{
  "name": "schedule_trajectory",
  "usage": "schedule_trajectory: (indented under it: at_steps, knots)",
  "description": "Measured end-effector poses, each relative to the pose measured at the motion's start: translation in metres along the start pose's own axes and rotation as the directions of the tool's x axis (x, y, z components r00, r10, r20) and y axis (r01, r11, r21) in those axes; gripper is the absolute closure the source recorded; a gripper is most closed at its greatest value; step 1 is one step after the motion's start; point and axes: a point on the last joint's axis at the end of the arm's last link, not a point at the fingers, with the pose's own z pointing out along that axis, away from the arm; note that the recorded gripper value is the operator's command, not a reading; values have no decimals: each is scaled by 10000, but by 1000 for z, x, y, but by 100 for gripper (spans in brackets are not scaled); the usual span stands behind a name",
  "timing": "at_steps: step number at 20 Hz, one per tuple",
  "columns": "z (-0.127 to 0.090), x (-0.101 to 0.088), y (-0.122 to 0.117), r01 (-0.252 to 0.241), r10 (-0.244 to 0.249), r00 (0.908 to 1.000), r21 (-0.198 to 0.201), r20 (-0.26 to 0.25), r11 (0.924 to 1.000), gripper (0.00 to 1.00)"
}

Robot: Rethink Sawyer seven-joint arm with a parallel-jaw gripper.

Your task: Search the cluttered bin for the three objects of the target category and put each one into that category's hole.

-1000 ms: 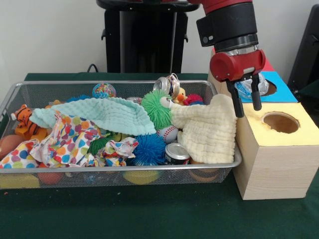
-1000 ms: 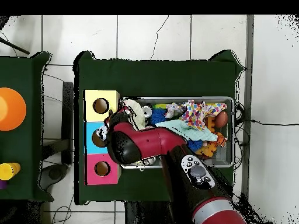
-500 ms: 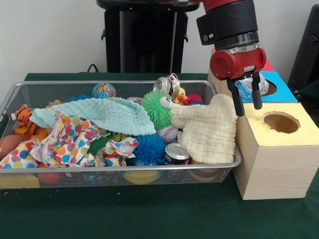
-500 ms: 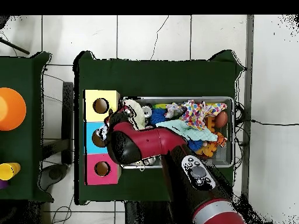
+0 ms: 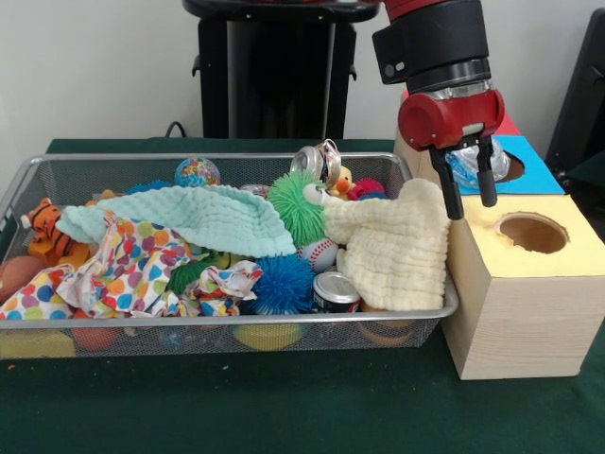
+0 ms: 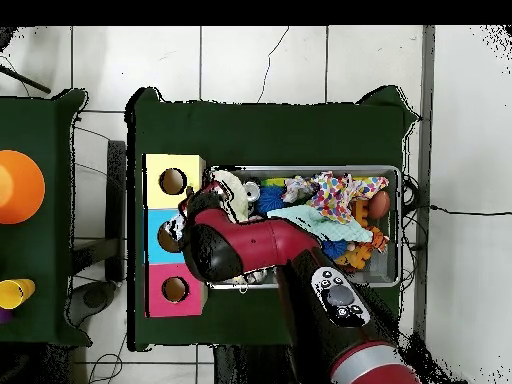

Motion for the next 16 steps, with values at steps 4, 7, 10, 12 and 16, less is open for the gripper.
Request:
schedule_trajectory:
  at_steps: [4,7,10,12,16]
  knots:
    - [-2,6,-3,-120,120,9999,-28,-41,9999,0]
    - [-5,15,-6,-290,289,9995,-89,-134,9995,0]
    - [-7,23,-10,-419,416,9989,-114,-206,9991,0]
    - [-9,26,-11,-476,473,9986,-119,-245,9988,0]
    - [-12,30,-7,-466,460,9985,-177,-312,9988,0]
